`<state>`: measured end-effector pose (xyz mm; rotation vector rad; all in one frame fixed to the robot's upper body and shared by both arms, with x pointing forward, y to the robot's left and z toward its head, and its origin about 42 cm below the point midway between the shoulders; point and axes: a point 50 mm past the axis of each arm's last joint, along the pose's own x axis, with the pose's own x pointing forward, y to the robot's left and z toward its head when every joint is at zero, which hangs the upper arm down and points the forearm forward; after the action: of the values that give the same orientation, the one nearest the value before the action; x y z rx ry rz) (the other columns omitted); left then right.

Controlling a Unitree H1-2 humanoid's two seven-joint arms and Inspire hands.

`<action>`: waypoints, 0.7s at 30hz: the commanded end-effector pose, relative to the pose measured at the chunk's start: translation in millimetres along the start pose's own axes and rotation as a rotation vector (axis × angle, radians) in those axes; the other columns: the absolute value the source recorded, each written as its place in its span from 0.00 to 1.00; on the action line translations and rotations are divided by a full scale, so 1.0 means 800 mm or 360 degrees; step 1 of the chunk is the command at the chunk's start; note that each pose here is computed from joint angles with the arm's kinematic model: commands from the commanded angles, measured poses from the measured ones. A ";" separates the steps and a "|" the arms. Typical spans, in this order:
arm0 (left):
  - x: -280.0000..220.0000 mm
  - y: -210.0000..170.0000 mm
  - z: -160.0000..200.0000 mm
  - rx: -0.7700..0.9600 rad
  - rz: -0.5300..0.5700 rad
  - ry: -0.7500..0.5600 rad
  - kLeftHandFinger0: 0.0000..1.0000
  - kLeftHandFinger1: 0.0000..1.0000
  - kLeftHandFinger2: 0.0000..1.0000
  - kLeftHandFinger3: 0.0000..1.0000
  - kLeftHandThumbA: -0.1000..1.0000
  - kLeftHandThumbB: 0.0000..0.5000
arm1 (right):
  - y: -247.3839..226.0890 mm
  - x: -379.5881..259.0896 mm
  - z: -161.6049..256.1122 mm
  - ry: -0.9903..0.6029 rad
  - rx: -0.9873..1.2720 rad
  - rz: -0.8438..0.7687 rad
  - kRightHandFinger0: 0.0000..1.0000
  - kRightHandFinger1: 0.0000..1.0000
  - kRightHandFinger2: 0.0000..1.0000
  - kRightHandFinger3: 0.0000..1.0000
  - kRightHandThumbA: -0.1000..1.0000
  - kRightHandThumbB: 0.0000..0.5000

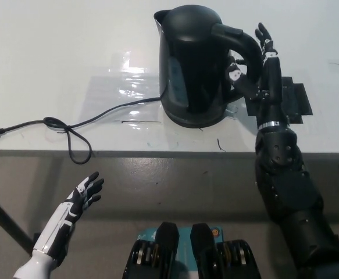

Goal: A kettle and its base are kept separately on the desk infront of the robot and the robot uses its right hand to lift the kettle by its handle and places it on its base to align it correctly.

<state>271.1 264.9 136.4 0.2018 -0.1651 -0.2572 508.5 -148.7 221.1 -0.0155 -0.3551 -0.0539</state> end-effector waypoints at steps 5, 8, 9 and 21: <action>0.003 0.009 0.012 0.0043 -0.0024 -0.0073 1.00 1.00 1.00 1.00 1.00 0.05 | -0.012 0.027 0.050 -0.0046 0.0391 0.0527 1.00 1.00 1.00 1.00 0.75 1.00; 0.003 0.009 0.013 0.0047 -0.0025 -0.0072 1.00 1.00 1.00 1.00 1.00 0.05 | -0.014 0.029 0.053 -0.0041 0.0492 0.0545 1.00 1.00 1.00 1.00 0.70 1.00; 0.004 0.009 0.013 0.0042 -0.0027 -0.0074 1.00 1.00 1.00 1.00 1.00 0.03 | -0.016 0.030 0.054 -0.0041 0.0534 0.0549 1.00 1.00 1.00 1.00 0.70 1.00; 0.004 0.010 0.013 0.0043 -0.0021 -0.0067 1.00 1.00 1.00 1.00 1.00 0.03 | -0.032 0.031 0.099 -0.0155 0.0940 0.0617 1.00 1.00 1.00 1.00 0.71 1.00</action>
<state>271.2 265.1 135.9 0.2017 -0.1626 -0.2573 505.6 -176.4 239.3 0.2737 -0.3050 0.2154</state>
